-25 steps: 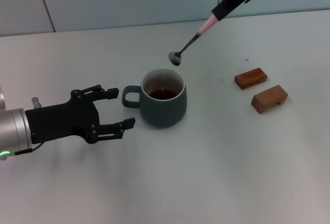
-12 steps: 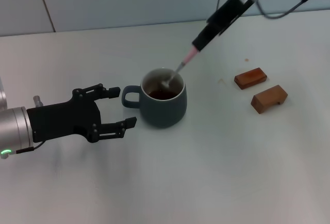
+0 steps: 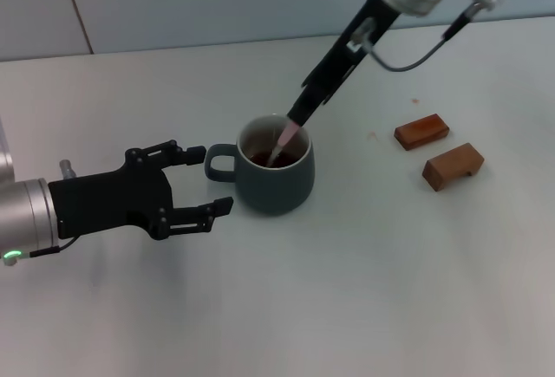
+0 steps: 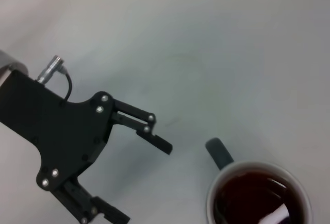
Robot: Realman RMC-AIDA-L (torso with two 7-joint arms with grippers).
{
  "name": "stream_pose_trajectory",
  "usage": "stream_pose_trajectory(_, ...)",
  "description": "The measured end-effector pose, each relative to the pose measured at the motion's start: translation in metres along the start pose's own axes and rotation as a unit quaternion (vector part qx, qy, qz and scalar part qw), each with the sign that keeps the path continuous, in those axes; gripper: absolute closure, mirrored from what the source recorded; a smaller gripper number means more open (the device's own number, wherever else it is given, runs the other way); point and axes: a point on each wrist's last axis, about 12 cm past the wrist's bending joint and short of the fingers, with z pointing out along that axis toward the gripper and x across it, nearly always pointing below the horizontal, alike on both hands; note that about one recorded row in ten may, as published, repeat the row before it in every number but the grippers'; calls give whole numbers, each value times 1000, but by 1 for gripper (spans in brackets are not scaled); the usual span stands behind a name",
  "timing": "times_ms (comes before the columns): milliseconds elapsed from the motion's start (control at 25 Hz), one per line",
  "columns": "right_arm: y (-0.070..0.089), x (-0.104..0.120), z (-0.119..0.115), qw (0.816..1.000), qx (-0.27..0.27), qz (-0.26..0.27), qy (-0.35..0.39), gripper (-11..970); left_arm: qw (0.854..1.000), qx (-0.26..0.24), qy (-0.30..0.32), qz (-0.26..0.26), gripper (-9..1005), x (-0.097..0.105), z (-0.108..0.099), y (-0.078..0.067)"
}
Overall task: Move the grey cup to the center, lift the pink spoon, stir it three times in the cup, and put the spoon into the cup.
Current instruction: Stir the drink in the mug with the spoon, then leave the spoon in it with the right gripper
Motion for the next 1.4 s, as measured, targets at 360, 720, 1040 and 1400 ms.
stream_pose_trajectory(360,-9,-8,4,997,70,-15,6,757,1000,2,0,-2,155,1,-1,-2)
stream_pose_trajectory(720,-3,-2,3,998,57,-16,26,748,1000,3,2,0,156,1,0,-1)
stream_pose_trajectory(1040,4,-11,13,997,68,-35,6,740,1000,5,1,-1,155,1,1,-2)
stream_pose_trajectory(1400,0,-10,1,997,75,-33,5,732,1000,5,1,-3,155,2,0,-3)
